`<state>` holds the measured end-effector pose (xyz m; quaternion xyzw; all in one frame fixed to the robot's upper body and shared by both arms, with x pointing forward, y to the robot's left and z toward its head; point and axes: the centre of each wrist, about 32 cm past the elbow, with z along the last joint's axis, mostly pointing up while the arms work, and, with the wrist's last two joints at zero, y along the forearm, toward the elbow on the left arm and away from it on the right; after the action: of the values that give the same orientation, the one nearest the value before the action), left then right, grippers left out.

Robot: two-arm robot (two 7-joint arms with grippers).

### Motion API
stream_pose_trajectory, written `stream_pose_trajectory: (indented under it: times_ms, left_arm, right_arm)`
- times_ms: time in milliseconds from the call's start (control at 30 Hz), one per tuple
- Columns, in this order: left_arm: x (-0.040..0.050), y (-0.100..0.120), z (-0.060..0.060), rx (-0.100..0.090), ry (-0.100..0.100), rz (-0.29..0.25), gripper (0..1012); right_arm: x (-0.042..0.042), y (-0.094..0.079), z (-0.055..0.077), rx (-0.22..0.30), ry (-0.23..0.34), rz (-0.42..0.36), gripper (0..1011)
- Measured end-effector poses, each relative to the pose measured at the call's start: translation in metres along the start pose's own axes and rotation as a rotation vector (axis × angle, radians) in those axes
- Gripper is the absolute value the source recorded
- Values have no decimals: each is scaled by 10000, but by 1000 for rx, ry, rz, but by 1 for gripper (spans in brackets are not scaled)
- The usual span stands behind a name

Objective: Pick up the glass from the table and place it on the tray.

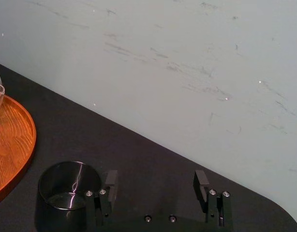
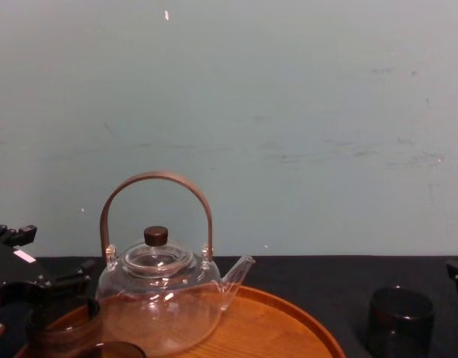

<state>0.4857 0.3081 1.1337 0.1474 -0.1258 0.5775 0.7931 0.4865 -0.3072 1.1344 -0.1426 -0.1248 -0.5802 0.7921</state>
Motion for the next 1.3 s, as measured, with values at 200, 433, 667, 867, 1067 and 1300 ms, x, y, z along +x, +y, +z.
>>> stream_pose_trajectory:
  times_ms: [200,433,667,867,1067,1300]
  left_arm:
    - [0,0,0,0,0,0,1001]
    - [0,0,0,0,0,0,1001]
    - [0,0,0,0,0,0,1001]
    - [0,0,0,0,0,0,1001]
    - [0,0,0,0,0,0,1001]
    - [0,0,0,0,0,0,1001]
  right_arm:
    - [0,0,0,0,0,0,1004]
    - [0,0,0,0,0,0,1003]
    - [15,0,1,3,5,11,1003]
    - [82,-108,32,26,26,57,1003]
    - [77,-315,133,50,33,103,1003]
    - [34,-550,211,61,38,130,1003]
